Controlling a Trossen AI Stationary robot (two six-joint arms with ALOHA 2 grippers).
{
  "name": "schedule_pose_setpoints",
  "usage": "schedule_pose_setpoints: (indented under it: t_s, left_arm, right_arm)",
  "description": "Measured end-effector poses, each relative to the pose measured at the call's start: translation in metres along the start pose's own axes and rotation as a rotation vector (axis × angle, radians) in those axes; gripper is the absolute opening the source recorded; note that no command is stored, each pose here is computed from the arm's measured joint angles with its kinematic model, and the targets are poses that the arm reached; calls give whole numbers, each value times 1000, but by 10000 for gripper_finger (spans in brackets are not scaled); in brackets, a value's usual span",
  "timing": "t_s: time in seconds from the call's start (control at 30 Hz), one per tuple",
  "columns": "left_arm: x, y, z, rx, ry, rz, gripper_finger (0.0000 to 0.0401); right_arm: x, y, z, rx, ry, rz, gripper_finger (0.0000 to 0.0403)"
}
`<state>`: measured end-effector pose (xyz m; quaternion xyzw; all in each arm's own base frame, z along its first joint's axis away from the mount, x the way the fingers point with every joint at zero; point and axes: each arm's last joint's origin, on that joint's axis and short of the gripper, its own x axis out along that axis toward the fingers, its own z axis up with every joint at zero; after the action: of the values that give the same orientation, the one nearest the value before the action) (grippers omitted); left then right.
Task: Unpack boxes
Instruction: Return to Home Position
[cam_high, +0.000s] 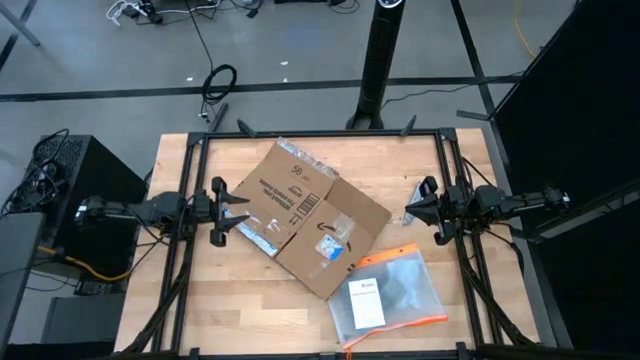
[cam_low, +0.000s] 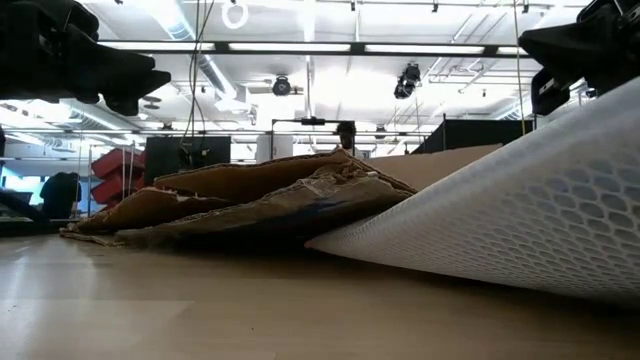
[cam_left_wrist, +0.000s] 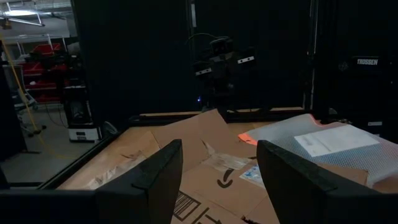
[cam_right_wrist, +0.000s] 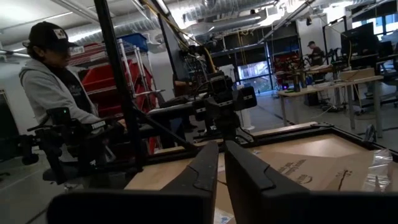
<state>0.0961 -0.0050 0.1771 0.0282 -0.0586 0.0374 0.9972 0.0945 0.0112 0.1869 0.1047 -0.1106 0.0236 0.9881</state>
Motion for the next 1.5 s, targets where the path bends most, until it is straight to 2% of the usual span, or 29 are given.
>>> schedule_pose_setpoints:
  t_s: [0.33,0.6,1.3,1.5]
  left_arm:
    - [0,0,0,0,0,0,198]
    - [0,0,0,0,0,0,198]
    - [0,0,0,0,0,0,198]
    - [0,0,0,0,0,0,198]
  right_arm:
    - [0,0,0,0,0,0,32]
    - [0,0,0,0,0,0,15]
    - [0,0,0,0,0,0,32]
    - [0,0,0,0,0,0,23]
